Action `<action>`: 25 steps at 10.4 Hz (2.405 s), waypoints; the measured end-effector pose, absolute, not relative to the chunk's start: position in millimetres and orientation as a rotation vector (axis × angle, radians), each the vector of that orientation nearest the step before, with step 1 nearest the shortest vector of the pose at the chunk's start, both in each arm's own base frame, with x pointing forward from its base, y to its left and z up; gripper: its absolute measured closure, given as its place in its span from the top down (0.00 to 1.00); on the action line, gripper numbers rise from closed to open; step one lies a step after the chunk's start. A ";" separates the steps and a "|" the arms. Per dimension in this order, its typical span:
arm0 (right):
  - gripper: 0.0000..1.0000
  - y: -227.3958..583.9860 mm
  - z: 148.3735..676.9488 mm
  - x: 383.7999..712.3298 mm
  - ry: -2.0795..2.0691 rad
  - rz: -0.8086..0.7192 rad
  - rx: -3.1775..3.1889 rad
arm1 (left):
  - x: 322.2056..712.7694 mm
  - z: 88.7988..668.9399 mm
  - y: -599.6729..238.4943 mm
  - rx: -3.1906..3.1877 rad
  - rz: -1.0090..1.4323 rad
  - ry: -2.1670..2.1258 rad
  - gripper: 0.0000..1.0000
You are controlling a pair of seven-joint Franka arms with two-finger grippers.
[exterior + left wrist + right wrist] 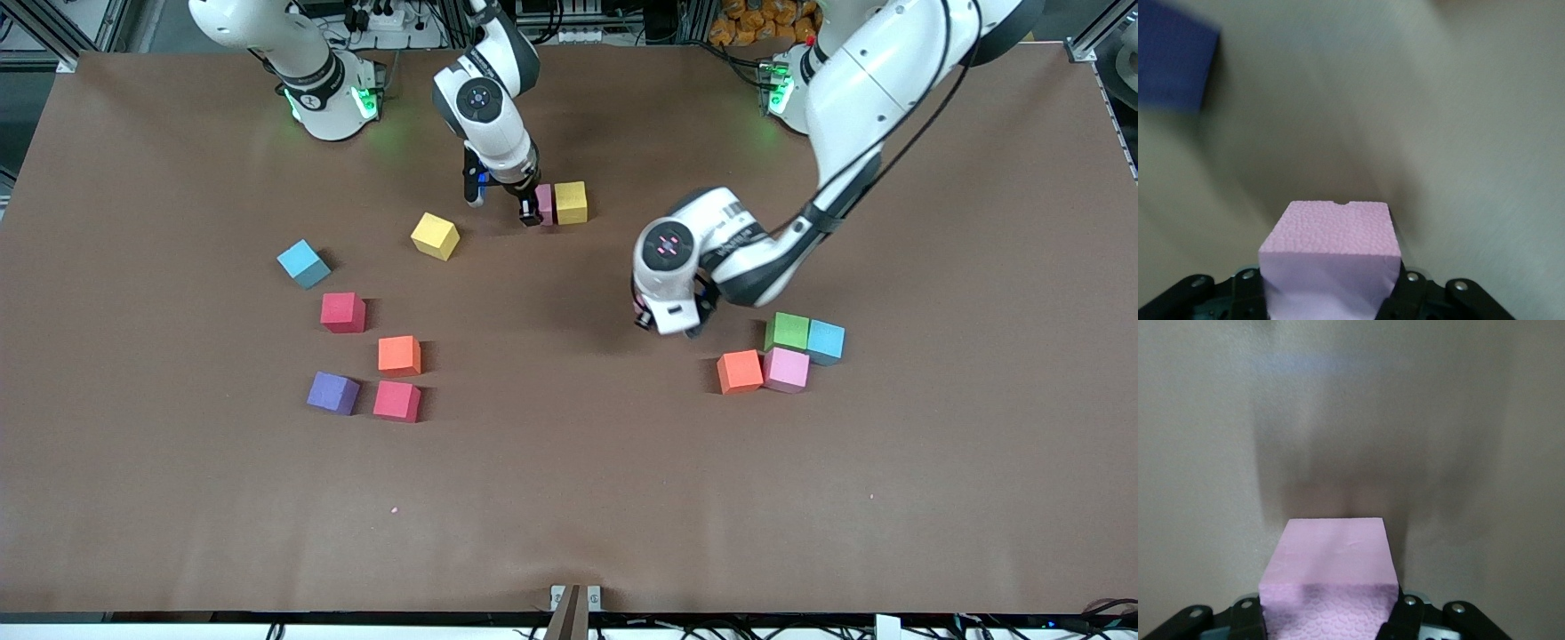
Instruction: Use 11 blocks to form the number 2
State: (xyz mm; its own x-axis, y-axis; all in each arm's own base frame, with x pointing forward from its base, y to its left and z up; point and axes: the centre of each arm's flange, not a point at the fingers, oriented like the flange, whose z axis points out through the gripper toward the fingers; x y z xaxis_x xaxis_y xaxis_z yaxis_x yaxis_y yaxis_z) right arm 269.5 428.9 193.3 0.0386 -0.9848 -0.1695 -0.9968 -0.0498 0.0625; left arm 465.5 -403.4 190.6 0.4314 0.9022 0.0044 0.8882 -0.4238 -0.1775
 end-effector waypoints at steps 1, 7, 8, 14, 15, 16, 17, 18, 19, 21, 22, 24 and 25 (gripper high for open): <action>0.59 431.3 193.6 267.1 2.113 0.261 -2.209 | 445.3 190.6 -415.4 -2.466 0.150 -1.662 0.59; 0.90 432.7 193.5 265.4 2.119 0.268 -2.216 | 379.7 197.2 -442.5 -2.206 0.172 -2.019 0.59; 1.00 433.3 195.1 264.6 2.132 0.281 -2.224 | 367.7 198.4 -446.8 -2.189 0.185 -2.062 0.59; 1.00 386.9 264.3 329.6 2.061 0.360 -2.361 | 317.9 186.0 -442.8 -2.238 0.263 -2.091 0.59; 1.00 369.8 274.6 342.8 1.994 0.357 -2.442 | 313.9 185.9 -440.6 -2.240 0.259 -2.092 0.59; 1.00 356.2 277.8 351.4 1.885 0.333 -2.554 | 310.0 186.0 -438.8 -2.241 0.253 -2.092 0.59; 1.00 345.3 274.7 355.3 1.757 0.322 -2.682 | 305.7 185.9 -438.3 -2.245 0.252 -2.085 0.59; 1.00 332.9 271.4 359.5 1.619 0.341 -2.796 | 301.6 185.8 -438.2 -2.248 0.251 -2.078 0.59; 1.00 316.9 269.8 368.0 1.453 0.380 -2.896 | 298.5 185.8 -438.2 -2.244 0.251 -2.080 0.59; 1.00 291.5 270.3 379.2 1.132 0.470 -3.024 | 294.9 185.7 -438.4 -2.241 0.257 -2.087 0.59; 1.00 288.5 271.9 379.4 1.005 0.482 -3.060 | 292.7 185.6 -438.9 -2.238 0.261 -2.089 0.59; 1.00 286.7 268.9 373.4 0.808 0.495 -3.115 | 289.2 185.5 -439.5 -2.231 0.265 -2.093 0.59; 1.00 284.5 266.7 370.5 0.742 0.494 -3.127 | 287.7 185.6 -440.0 -2.229 0.268 -2.095 0.59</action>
